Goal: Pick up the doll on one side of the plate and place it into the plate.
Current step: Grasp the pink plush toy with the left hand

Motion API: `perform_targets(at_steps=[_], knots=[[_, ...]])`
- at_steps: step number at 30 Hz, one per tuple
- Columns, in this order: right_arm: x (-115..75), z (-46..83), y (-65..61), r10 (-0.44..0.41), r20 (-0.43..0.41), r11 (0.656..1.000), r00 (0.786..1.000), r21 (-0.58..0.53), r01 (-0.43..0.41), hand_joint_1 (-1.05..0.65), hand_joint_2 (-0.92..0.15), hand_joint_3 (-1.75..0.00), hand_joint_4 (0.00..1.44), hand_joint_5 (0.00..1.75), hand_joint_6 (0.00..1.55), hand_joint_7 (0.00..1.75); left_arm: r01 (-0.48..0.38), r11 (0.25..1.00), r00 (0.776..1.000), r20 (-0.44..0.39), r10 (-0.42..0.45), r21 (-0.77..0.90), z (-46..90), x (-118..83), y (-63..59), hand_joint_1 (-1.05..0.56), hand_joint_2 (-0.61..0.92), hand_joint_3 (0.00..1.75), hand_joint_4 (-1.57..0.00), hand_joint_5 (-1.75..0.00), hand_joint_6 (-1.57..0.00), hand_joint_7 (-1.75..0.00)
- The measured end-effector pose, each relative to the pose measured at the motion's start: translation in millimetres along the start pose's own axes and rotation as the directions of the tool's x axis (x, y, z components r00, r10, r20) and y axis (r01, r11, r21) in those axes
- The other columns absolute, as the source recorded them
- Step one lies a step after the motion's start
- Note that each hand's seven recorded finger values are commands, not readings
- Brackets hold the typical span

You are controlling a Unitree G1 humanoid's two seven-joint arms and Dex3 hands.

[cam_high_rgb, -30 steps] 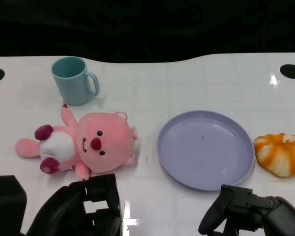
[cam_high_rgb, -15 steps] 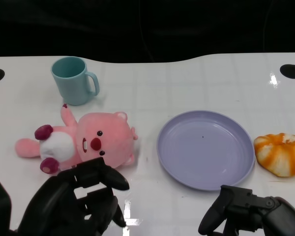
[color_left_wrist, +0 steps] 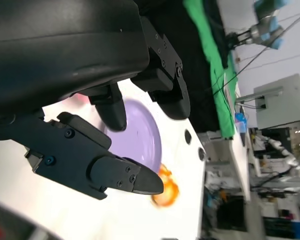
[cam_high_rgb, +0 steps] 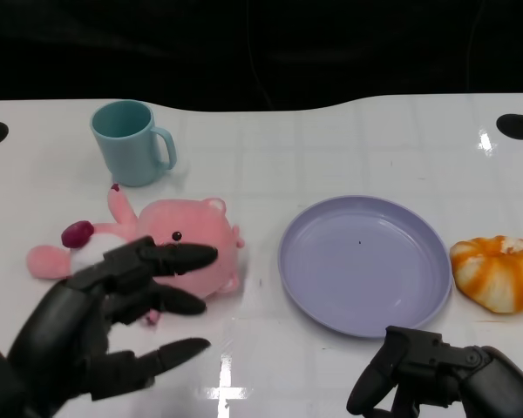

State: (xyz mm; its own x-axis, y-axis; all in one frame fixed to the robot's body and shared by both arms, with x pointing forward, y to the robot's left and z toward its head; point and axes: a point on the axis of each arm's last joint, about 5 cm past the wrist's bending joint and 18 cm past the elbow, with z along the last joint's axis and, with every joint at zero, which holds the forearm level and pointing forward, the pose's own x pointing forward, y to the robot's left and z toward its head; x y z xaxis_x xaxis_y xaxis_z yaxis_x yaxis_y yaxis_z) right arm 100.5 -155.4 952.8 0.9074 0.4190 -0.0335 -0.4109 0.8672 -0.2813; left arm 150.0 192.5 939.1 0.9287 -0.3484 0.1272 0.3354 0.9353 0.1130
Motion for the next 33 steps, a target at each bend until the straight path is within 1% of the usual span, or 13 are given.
perform_targets(at_steps=[3, 5, 9, 12, 15, 18, 22, 24, 26, 28, 30, 33], knots=[[0.2, 0.1, -0.1, 0.0, 0.001, 1.0, 1.0, -0.001, 0.0, -0.24, -0.92, -0.33, 0.68, 1.56, 0.6, 1.28, -0.006, 0.995, 1.0, 0.002, 0.006, 0.097, -0.3, 0.8, 3.9, -0.6, 0.92, 0.1, -0.06, -0.78, -0.37, -0.15], [0.3, 0.2, -0.1, 0.0, 0.002, 1.0, 1.0, 0.0, 0.0, -0.24, -0.92, -0.33, 0.68, 1.56, 0.6, 1.28, -0.017, 0.985, 1.0, 0.015, 0.015, 0.174, 1.9, 2.5, 6.6, -0.62, 0.92, 0.1, -0.03, -0.74, -0.34, -0.12], [0.2, 0.1, -0.1, 0.0, 0.0, 1.0, 1.0, 0.002, 0.0, -0.24, -0.92, -0.33, 0.68, 1.56, 0.6, 1.28, -0.039, 0.94, 0.999, 0.041, 0.026, 0.338, 9.7, 8.2, 12.1, -0.65, 0.92, 0.11, 0.0, -0.58, -0.27, -0.06], [0.1, 0.1, -0.1, -0.001, 0.0, 1.0, 1.0, 0.002, 0.001, -0.24, -0.92, -0.33, 0.68, 1.56, 0.6, 1.28, -0.048, 0.895, 0.999, 0.036, 0.035, 0.444, 14.8, 11.0, 17.9, -0.65, 0.92, 0.08, 0.0, -0.54, -0.25, -0.04], [0.2, 0.2, -0.2, -0.001, 0.001, 1.0, 1.0, 0.002, 0.001, -0.24, -0.92, -0.33, 0.68, 1.56, 0.6, 1.28, -0.06, 0.817, 0.998, 0.036, 0.048, 0.574, 19.8, 15.2, 24.4, -0.63, 0.92, 0.06, 0.0, -0.5, -0.24, -0.03], [0.1, 0.3, -0.2, -0.001, 0.001, 1.0, 1.0, 0.002, 0.001, -0.24, -0.92, -0.33, 0.68, 1.56, 0.6, 1.28, -0.056, 0.742, 0.998, 0.026, 0.052, 0.668, 25.3, 20.0, 30.4, -0.61, 0.92, 0.04, 0.0, -0.43, -0.24, -0.03], [-0.1, 0.4, -0.1, -0.002, 0.0, 1.0, 1.0, 0.003, 0.002, -0.24, -0.92, -0.33, 0.67, 1.56, 0.6, 1.28, -0.041, 0.663, 0.997, -0.009, 0.071, 0.747, 30.1, 24.6, 36.2, -0.61, 0.91, 0.02, -0.01, -0.44, -0.25, -0.02], [-0.3, 0.5, 0.0, -0.002, -0.002, 1.0, 1.0, 0.004, 0.002, -0.25, -0.92, -0.34, 0.67, 1.56, 0.6, 1.28, -0.019, 0.608, 0.997, -0.034, 0.076, 0.794, 32.3, 28.2, 39.4, -0.61, 0.91, 0.01, -0.01, -0.45, -0.26, -0.03], [-0.3, 0.5, 0.0, -0.002, -0.005, 1.0, 1.0, 0.005, 0.002, -0.25, -0.92, -0.34, 0.67, 1.56, 0.6, 1.28, 0.001, 0.574, 0.996, -0.053, 0.073, 0.819, 33.6, 32.0, 41.0, -0.61, 0.91, 0.01, -0.02, -0.46, -0.27, -0.02], [-0.3, 0.6, 0.1, -0.002, -0.006, 1.0, 1.0, 0.006, 0.002, -0.25, -0.92, -0.34, 0.67, 1.56, 0.6, 1.28, 0.027, 0.533, 0.995, -0.074, 0.067, 0.846, 32.9, 36.6, 41.8, -0.59, 0.9, 0.0, -0.05, -0.47, -0.29, -0.03], [-0.3, 0.9, 0.1, -0.003, -0.004, 1.0, 1.0, 0.006, 0.003, -0.25, -0.92, -0.34, 0.67, 1.56, 0.6, 1.27, 0.063, 0.472, 0.993, -0.104, 0.062, 0.879, 32.3, 43.7, 44.9, -0.59, 0.89, 0.0, -0.06, -0.45, -0.3, -0.03], [-0.2, 1.2, 0.1, -0.004, -0.002, 1.0, 1.0, 0.006, 0.004, -0.25, -0.92, -0.34, 0.67, 1.56, 0.6, 1.27, 0.104, 0.415, 0.989, -0.14, 0.056, 0.904, 31.4, 53.6, 48.8, -0.59, 0.89, 0.0, -0.07, -0.44, -0.31, -0.02]])
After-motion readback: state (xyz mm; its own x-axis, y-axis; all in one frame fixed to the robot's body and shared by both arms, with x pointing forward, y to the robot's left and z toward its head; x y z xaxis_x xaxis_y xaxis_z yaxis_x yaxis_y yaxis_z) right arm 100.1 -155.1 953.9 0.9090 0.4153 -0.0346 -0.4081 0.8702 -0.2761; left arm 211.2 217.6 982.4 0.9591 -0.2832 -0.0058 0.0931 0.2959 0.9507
